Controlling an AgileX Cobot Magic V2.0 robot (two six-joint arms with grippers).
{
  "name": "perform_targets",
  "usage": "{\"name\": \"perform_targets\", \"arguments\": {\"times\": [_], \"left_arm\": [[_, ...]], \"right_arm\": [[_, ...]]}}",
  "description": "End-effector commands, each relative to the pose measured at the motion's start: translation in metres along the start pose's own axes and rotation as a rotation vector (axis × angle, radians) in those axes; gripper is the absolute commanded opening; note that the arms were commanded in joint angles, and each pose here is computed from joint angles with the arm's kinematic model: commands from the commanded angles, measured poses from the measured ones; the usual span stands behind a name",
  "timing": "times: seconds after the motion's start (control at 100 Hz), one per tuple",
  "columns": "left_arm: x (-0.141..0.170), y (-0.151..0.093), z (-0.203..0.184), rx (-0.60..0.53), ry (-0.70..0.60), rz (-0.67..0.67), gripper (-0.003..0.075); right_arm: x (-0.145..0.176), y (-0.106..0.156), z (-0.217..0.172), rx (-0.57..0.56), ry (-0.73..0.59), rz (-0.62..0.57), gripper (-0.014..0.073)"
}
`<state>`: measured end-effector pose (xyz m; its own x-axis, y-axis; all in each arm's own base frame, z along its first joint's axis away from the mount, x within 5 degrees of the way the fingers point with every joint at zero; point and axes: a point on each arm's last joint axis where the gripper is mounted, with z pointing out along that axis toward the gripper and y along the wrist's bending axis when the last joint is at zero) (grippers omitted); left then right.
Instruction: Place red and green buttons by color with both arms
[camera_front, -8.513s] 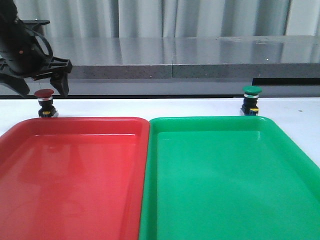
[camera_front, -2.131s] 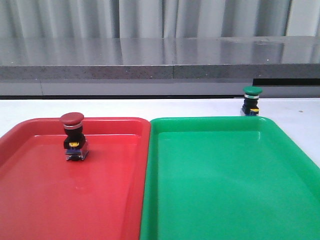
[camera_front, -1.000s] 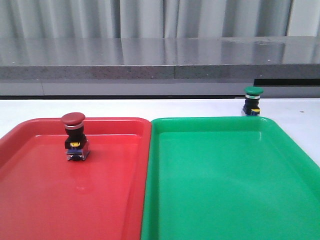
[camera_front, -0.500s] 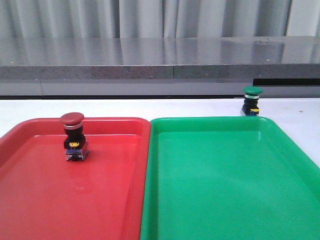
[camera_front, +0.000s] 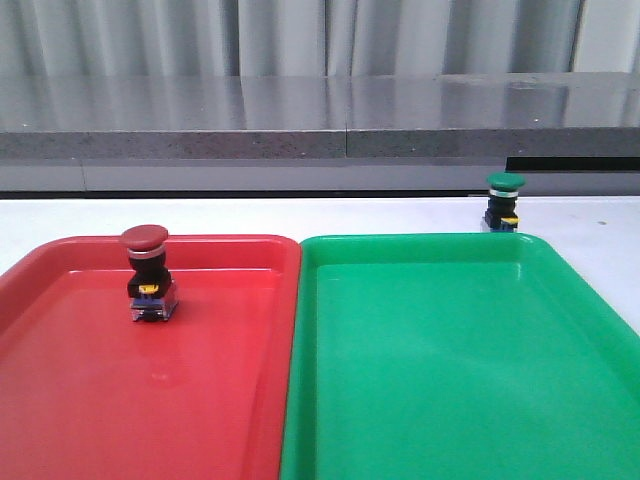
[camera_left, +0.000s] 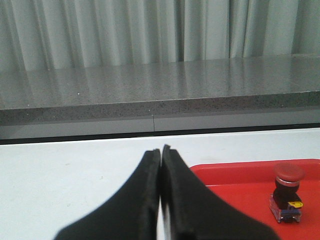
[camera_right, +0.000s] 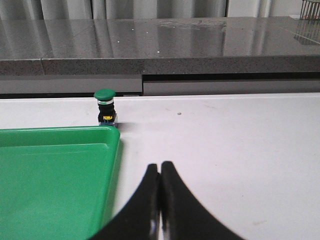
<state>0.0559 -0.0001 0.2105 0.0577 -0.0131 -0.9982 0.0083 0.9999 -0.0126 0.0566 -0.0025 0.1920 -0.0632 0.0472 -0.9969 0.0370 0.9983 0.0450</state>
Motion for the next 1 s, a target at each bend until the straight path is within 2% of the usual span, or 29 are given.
{"name": "perform_targets", "arguments": {"times": [0.0, 0.23, 0.4, 0.5, 0.63, 0.79, 0.99], "left_arm": [[0.000, -0.002, -0.002, 0.020, -0.084, -0.007, -0.0019], [0.000, -0.002, -0.002, 0.020, -0.084, -0.007, -0.0019], [0.000, -0.002, -0.002, 0.020, -0.084, -0.007, -0.0019], [0.000, -0.002, -0.002, 0.020, -0.084, -0.007, -0.0019], [0.000, -0.002, -0.002, 0.020, -0.084, -0.007, -0.0019], [0.000, -0.002, -0.002, 0.020, -0.084, -0.007, -0.0019], [0.000, -0.002, -0.002, 0.020, -0.084, -0.007, -0.0019]], "right_arm": [[-0.013, 0.001, -0.003, -0.010, -0.111, -0.005, -0.0067], [-0.013, 0.001, -0.003, -0.010, -0.111, -0.005, -0.0067], [-0.018, 0.002, -0.003, -0.018, -0.159, -0.008, -0.0067], [-0.027, 0.003, -0.005, -0.027, -0.226, -0.007, -0.0067], [-0.044, 0.003, -0.008, -0.024, -0.240, -0.006, -0.0067], [-0.074, 0.004, -0.005, -0.013, -0.159, 0.026, -0.0067], [-0.116, 0.004, 0.017, 0.017, 0.059, 0.031, -0.0067]]}}
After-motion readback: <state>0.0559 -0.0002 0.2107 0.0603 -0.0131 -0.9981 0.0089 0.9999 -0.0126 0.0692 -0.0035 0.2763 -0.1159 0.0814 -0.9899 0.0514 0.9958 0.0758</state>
